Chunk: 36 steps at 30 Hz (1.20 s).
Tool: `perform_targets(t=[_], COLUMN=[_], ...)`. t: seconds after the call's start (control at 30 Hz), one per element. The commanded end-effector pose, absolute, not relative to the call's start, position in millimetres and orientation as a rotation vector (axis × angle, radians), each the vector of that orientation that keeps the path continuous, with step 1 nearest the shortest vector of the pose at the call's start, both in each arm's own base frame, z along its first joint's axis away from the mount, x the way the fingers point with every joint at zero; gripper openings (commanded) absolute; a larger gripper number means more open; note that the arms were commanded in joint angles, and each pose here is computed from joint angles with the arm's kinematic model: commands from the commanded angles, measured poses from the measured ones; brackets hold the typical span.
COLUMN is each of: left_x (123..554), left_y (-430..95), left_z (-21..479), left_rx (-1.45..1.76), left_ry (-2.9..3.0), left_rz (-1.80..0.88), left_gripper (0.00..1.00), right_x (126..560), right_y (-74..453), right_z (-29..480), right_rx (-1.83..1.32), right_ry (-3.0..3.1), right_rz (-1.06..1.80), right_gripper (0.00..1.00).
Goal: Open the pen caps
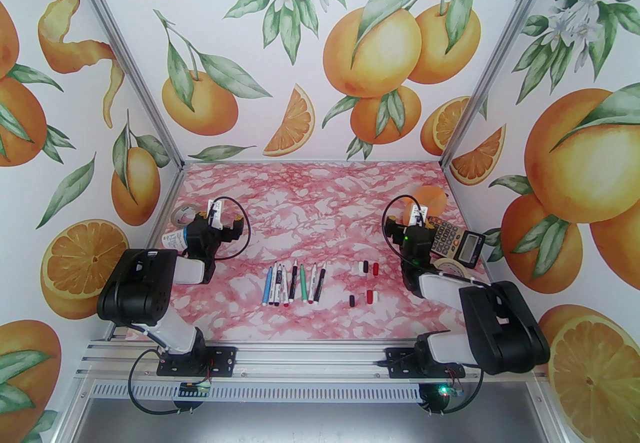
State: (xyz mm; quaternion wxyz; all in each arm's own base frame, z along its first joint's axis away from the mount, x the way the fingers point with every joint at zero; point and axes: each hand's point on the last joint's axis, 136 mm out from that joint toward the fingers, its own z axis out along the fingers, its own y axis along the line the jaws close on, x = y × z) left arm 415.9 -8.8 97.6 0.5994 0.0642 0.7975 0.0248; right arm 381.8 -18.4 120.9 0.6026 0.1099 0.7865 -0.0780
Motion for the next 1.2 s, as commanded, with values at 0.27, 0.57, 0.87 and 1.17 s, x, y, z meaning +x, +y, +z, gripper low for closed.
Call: perform_targets(t=[0.27, 0.57, 0.87, 1.17], left_x=[418.8, 418.4, 418.4, 418.5], left_y=[-10.3, -10.5, -10.1, -10.0], left_z=[104.2, 103.6, 103.8, 103.8], left_rx=[0.148, 0.148, 0.147, 0.147], left_ry=[1.832, 1.834, 1.833, 1.833], left_rz=[0.039, 0.037, 0.04, 0.041], left_gripper=[1.0, 1.0, 1.0, 1.0], right_x=[392.7, 389.1, 397.1, 398.6], right_y=[-13.8, 38.4, -3.7, -1.7], right_z=[118.7, 120.7, 118.1, 116.7], right_rx=[0.223, -0.098, 0.162, 0.15], right_ry=[1.763, 1.748, 1.776, 1.79], right_rz=[-0.111, 0.082, -0.077, -0.071], right_gripper=[1.0, 1.0, 1.0, 1.0])
